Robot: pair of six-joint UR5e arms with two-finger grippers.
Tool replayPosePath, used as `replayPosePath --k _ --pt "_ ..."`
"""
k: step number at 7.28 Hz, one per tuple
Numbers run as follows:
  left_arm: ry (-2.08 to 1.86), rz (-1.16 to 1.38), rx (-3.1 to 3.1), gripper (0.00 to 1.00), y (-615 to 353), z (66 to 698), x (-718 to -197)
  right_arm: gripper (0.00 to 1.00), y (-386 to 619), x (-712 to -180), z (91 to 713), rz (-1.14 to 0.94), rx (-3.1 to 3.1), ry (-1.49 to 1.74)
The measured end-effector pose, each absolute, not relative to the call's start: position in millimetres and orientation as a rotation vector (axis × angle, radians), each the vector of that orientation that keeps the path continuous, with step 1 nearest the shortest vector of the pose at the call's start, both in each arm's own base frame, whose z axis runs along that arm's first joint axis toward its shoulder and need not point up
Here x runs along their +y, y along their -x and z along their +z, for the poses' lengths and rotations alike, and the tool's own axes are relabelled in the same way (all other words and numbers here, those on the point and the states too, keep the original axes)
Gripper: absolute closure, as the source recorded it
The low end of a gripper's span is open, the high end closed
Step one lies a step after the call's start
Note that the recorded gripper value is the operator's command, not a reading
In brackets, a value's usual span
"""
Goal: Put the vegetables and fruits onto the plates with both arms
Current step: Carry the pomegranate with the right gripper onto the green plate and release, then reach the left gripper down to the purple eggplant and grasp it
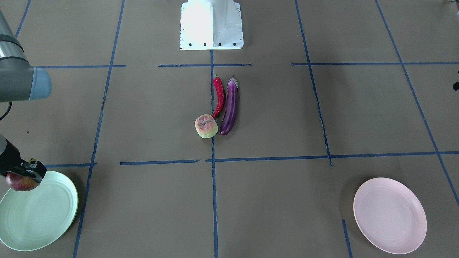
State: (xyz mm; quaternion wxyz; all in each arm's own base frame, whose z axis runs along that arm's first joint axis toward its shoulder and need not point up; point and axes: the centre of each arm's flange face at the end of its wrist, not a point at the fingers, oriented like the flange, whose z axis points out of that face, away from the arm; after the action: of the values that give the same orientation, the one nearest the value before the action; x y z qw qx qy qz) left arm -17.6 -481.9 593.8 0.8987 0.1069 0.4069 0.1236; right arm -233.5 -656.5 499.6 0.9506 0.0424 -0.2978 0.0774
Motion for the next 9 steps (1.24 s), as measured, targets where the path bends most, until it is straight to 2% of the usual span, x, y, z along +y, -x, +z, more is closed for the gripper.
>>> replayPosePath --k 1,2,6,9 --pt "-0.224 0.253 0.843 0.0 16.9 593.6 -482.0 0.7 233.0 -663.8 516.9 0.159 -0.601 -0.084" --pt "-0.224 0.251 0.843 0.0 16.4 593.7 -481.9 0.01 231.9 -666.8 526.2 0.162 -0.597 -0.079" --pt "-0.226 0.278 0.865 0.0 -23.8 578.2 -486.8 0.0 210.1 -675.6 528.8 0.157 -0.606 -0.09" --pt "-0.236 0.204 1.011 0.0 -155.9 489.1 -509.1 0.0 142.8 -685.2 523.6 0.149 -0.73 -0.073"
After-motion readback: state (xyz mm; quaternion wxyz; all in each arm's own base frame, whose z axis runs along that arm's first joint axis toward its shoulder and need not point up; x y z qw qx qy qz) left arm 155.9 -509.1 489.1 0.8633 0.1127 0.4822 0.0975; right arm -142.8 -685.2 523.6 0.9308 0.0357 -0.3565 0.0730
